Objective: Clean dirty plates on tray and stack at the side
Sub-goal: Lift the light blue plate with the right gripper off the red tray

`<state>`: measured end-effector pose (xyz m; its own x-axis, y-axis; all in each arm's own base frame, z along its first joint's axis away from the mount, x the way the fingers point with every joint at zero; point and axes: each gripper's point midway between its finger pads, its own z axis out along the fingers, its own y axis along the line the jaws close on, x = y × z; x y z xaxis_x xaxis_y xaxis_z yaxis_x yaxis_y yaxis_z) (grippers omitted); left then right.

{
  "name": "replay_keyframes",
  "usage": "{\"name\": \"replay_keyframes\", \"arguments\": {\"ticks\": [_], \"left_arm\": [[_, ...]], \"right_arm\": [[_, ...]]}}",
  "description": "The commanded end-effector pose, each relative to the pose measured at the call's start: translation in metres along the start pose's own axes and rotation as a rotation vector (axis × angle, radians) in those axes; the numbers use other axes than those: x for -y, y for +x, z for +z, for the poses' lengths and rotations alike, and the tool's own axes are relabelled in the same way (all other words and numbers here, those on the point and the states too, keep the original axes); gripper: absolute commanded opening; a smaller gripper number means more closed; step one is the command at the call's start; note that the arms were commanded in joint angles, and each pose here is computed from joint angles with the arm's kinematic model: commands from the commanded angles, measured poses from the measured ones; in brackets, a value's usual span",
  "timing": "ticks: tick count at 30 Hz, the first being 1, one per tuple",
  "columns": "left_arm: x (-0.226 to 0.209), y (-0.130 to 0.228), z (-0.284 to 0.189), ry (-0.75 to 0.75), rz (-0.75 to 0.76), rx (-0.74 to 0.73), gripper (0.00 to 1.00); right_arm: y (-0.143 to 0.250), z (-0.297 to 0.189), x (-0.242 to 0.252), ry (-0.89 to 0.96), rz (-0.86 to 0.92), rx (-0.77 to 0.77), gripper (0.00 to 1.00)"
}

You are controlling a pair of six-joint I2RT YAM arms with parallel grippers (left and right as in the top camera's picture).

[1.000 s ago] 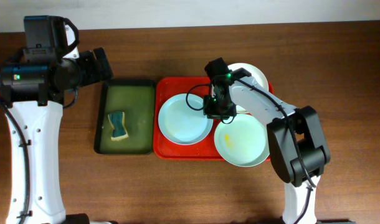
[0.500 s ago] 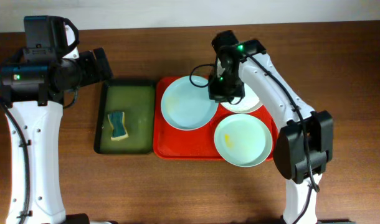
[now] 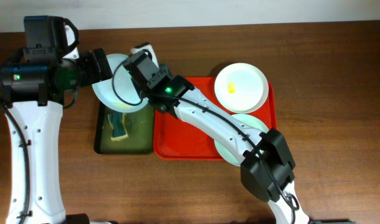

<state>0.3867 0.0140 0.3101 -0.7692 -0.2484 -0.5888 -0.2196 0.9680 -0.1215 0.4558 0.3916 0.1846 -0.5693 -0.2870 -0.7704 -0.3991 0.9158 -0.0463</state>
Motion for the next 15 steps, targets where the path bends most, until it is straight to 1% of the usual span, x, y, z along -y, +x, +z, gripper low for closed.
{"name": "replay_keyframes", "arguments": {"ticks": [1,3,6,9,12,15], "left_arm": [[-0.004,-0.001,0.002,-0.015,-0.01,0.001,0.99],[-0.004,-0.001,0.002,-0.015,-0.01,0.001,0.99],[-0.004,-0.001,0.002,-0.015,-0.011,0.001,1.0],[-0.004,-0.001,0.002,-0.015,-0.01,0.001,0.99],[-0.004,-0.001,0.002,-0.015,-0.01,0.001,0.99],[-0.004,-0.001,0.002,-0.015,-0.01,0.001,0.99]], "right_arm": [[-0.038,-0.011,0.014,0.128,-0.212,0.133,0.04],[-0.06,-0.019,0.014,0.156,-0.326,0.21,0.04],[-0.094,-0.046,0.012,0.2,-0.395,0.322,0.04],[-0.121,-0.077,0.018,0.303,-0.403,0.412,0.04],[-0.14,-0.102,0.014,0.31,-0.416,0.482,0.04],[-0.143,-0.107,0.016,0.311,-0.409,0.492,0.04]]}}
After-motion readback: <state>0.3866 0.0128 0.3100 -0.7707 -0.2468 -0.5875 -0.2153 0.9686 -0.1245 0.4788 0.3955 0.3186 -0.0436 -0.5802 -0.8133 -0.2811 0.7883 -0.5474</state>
